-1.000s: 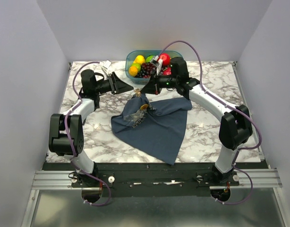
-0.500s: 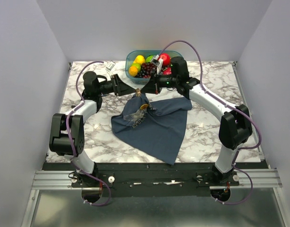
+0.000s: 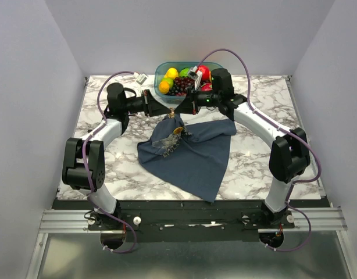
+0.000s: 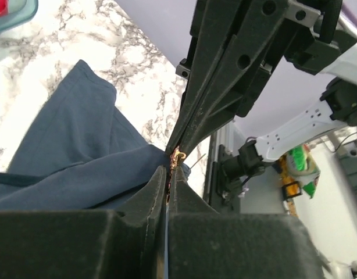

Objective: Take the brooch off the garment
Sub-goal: Pass from the right arm to the left

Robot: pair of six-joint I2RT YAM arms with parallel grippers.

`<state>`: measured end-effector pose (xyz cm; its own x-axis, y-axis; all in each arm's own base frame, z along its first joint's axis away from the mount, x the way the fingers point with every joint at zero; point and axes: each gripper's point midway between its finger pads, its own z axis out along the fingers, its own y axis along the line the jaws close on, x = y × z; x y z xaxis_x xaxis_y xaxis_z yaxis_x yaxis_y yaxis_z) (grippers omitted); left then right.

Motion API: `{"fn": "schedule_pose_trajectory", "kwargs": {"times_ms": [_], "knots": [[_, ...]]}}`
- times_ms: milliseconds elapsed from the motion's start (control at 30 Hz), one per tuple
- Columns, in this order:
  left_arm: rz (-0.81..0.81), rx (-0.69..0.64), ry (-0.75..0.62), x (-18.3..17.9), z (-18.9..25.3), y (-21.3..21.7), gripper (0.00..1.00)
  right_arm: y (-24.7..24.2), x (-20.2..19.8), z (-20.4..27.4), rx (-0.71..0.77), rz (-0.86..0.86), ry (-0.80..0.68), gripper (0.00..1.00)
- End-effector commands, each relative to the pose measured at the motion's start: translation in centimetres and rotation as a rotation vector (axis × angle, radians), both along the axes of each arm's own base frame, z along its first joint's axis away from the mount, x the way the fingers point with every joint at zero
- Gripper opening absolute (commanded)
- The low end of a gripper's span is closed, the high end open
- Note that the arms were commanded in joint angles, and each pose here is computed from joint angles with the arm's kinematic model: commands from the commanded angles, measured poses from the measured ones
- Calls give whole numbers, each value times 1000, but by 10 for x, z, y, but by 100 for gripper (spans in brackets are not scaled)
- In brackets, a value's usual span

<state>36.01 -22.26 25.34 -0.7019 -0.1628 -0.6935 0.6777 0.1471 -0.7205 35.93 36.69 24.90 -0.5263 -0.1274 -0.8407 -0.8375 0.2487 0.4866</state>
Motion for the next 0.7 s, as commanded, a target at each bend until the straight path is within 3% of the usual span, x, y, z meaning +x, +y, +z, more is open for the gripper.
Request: {"fn": "schedule_pose_trajectory", "kwargs": {"times_ms": [0,33,67,100,200,400,533,667], "knots": [[-81,158,-166,-7,-3,-13,0,-1,7,9,3,7,-19,3],[-60,242,-203,-3,-10,-12,0,-4,12,11,-1,-14,-22,8],[-90,340,-132,-18,-8,-8,0,-16,23,14,-7,-63,-26,14],[-145,466,-380,-13,-16,-3,0,-22,27,15,-15,-88,-18,28],[-203,766,-535,-17,-29,11,0,-48,49,20,-46,-203,-39,42],[-114,1252,-940,2,-38,41,0,-82,67,12,-111,-367,-58,47],[-44,1441,-1165,13,-35,45,0,-89,63,15,-124,-392,-83,47],[-95,1627,-1358,32,-36,56,0,-98,66,15,-141,-423,-102,48]]}}
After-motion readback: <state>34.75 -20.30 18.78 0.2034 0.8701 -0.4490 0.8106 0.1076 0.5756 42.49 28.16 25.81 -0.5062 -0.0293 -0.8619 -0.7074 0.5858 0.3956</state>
